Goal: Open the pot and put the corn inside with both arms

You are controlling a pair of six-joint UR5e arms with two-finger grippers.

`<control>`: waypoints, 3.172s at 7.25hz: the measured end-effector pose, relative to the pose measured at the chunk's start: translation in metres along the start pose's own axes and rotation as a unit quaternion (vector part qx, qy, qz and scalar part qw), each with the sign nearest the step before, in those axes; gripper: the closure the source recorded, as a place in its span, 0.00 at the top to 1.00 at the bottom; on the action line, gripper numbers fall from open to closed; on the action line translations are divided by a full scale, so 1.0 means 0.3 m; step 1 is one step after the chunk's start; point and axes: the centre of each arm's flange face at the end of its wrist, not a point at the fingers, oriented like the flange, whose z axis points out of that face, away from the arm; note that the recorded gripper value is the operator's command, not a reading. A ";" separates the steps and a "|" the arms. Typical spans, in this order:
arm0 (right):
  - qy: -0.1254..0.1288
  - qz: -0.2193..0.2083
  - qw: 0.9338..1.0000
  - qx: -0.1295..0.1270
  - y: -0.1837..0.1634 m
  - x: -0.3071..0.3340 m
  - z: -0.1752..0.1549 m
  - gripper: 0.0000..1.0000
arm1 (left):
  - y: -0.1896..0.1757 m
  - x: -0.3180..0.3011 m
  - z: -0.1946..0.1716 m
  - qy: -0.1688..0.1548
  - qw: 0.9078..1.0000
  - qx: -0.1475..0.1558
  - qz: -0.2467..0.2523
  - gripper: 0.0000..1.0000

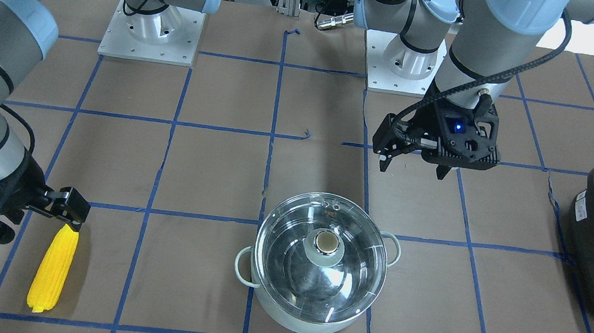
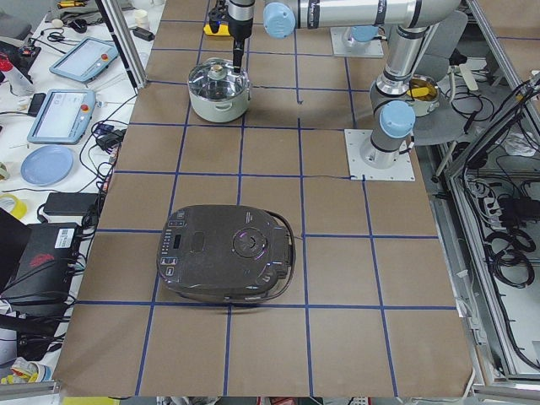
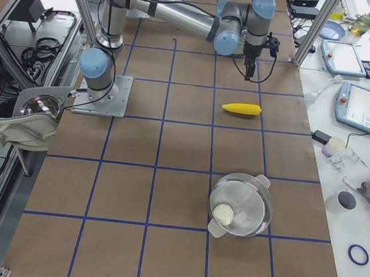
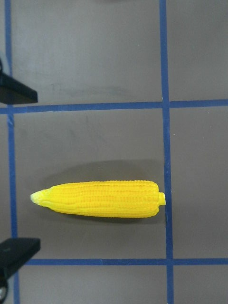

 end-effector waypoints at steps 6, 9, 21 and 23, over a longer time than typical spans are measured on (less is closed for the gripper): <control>0.002 0.020 1.000 -0.021 -0.098 0.164 0.518 0.79 | -0.199 0.230 0.293 0.010 0.998 0.011 -0.058 1.00; -0.004 0.020 1.000 -0.021 -0.100 0.163 0.537 0.24 | -0.223 0.286 0.352 0.011 0.998 0.008 -0.067 1.00; -0.048 -0.035 0.998 0.028 -0.039 -0.518 -0.163 0.21 | -0.318 0.236 0.236 -0.013 0.999 0.033 -0.021 0.00; -0.050 -0.020 0.998 0.031 0.019 -0.716 -0.210 0.21 | -0.364 -0.032 0.219 -0.032 0.999 0.004 -0.010 0.00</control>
